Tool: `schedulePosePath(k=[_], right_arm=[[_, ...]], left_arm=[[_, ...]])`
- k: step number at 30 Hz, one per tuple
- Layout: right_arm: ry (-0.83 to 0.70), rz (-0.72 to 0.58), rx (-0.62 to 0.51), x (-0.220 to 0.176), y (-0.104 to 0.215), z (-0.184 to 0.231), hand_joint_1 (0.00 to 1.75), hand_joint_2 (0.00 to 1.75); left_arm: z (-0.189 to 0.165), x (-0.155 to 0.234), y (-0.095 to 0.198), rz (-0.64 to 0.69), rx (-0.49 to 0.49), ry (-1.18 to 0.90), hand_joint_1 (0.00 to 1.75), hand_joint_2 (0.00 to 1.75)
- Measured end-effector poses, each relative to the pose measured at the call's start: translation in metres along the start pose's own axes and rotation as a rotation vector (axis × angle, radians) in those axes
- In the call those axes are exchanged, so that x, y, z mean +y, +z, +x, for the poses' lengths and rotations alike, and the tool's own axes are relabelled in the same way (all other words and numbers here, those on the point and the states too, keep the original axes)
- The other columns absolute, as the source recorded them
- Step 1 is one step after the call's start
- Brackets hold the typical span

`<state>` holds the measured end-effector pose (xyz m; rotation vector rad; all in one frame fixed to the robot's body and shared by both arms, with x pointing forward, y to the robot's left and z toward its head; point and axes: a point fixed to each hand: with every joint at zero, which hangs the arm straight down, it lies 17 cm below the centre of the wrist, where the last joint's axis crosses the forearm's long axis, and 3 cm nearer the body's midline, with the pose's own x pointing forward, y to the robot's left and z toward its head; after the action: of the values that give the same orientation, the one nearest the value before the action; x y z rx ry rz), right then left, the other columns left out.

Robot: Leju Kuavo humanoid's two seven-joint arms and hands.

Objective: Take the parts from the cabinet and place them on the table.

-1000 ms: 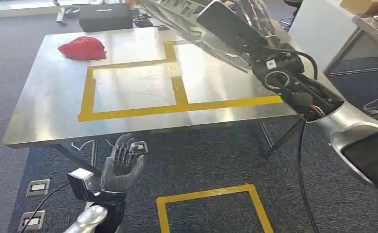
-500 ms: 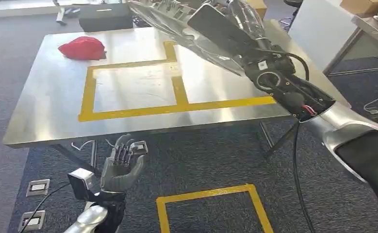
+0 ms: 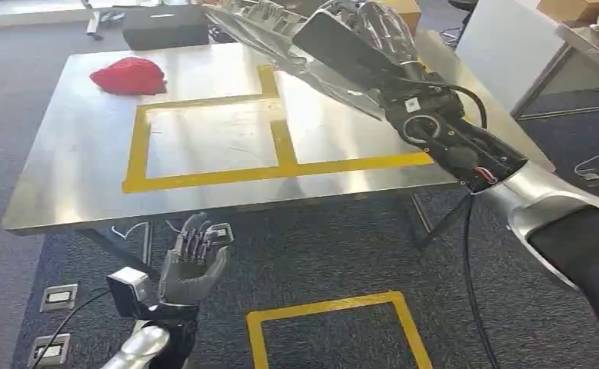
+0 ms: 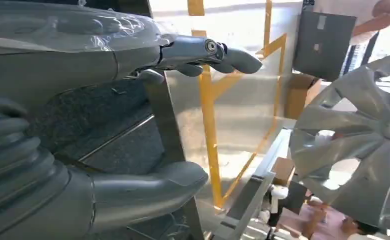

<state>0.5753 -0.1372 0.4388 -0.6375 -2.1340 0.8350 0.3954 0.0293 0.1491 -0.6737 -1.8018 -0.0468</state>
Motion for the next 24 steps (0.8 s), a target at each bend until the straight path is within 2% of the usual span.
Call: schedulePosePath(k=[17,24], right_arm=[[0.013,0.019,0.019,0.008,0.005,-0.008,1.75,1.75],[-0.003,0.069,0.081,0.038,0.027,-0.033,1.75,1.75]], left_arm=[[-0.003,-0.003,0.0,-0.008,0.005,-0.006,0.0,1.75],[-0.009,0.001,0.004,-0.002,0.021,-0.012,0.0,1.75]])
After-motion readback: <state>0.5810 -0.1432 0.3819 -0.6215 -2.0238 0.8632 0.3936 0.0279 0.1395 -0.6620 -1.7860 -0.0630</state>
